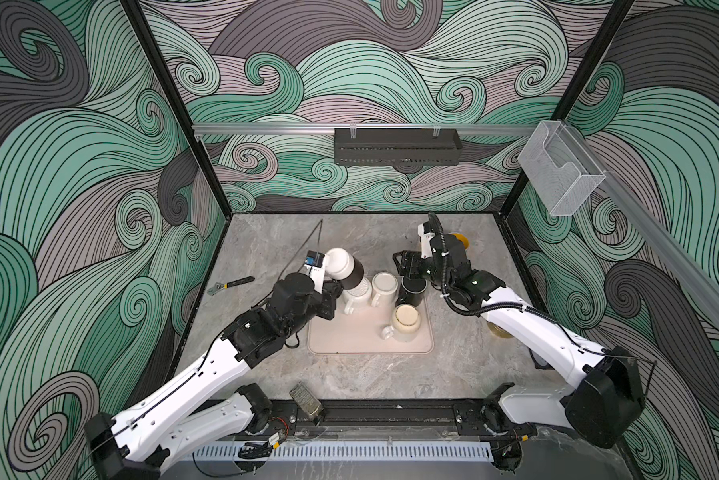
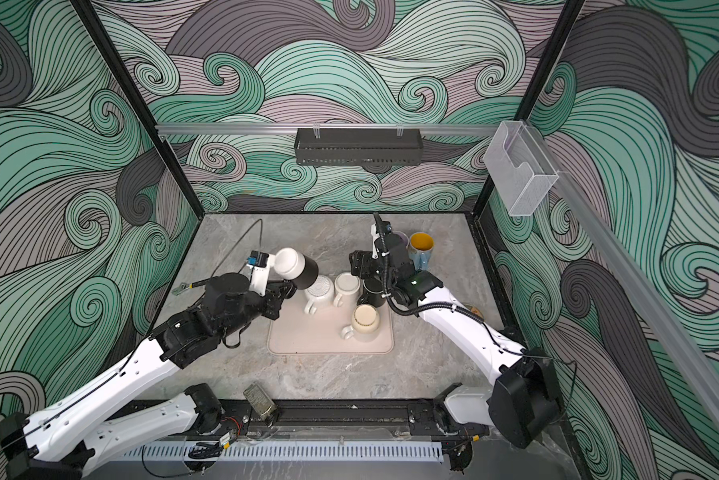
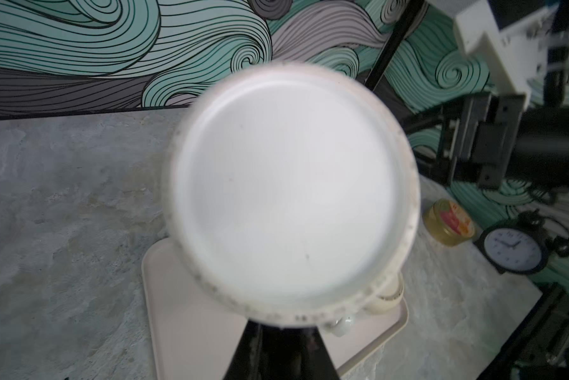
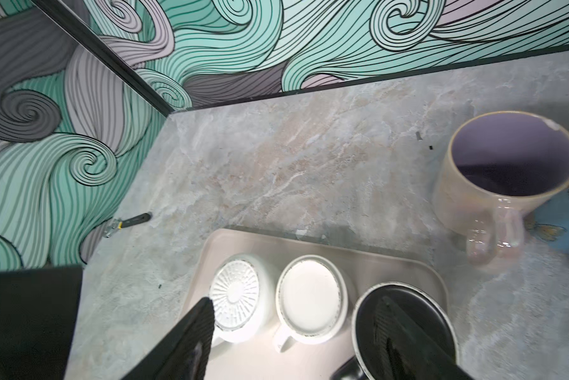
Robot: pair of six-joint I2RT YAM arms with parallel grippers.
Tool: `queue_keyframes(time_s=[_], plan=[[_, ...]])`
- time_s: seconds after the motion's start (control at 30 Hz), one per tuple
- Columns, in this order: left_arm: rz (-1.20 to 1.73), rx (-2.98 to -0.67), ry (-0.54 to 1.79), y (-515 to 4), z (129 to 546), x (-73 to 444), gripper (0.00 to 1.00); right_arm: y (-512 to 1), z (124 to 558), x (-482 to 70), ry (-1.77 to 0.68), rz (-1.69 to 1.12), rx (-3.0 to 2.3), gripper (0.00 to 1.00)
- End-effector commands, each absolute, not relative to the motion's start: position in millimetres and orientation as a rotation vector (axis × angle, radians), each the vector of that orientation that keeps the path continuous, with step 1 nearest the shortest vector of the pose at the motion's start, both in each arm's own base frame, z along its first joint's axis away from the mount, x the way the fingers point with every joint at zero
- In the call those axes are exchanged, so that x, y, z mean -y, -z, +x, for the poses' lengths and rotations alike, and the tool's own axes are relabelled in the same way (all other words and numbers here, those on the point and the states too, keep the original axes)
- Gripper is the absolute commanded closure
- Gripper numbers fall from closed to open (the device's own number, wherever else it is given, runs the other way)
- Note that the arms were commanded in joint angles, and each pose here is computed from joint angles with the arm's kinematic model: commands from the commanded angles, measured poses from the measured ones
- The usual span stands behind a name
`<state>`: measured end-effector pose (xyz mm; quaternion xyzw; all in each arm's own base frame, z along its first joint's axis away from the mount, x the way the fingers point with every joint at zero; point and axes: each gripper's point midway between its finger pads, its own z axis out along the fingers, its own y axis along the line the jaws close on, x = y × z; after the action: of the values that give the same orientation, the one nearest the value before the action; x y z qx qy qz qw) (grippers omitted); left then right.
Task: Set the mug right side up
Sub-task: 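Lift the mug with the left gripper and tilt it toward the right gripper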
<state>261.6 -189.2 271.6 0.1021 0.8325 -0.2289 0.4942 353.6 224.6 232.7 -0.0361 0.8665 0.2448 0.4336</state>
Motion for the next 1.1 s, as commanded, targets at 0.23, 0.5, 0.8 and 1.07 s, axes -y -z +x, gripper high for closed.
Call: queue_keyframes(time_s=[0.23,0.5,0.8,1.07], plan=[[0.056,-1.591,1.162,-378,293,194,1.0,-254,342,-249,-0.951,0.004,-2.071,0.24],[-0.061,-1.525,1.401,-382,304,197,1.0,-274,328,-272,-1.235,0.047,-2.0,0.25],[-0.141,-1.461,1.539,-378,305,196,1.0,-301,317,-293,-1.517,0.055,-1.893,0.29],[-0.166,-1.421,1.641,-380,310,202,1.0,-317,303,-325,-1.676,-0.051,-1.872,0.35]])
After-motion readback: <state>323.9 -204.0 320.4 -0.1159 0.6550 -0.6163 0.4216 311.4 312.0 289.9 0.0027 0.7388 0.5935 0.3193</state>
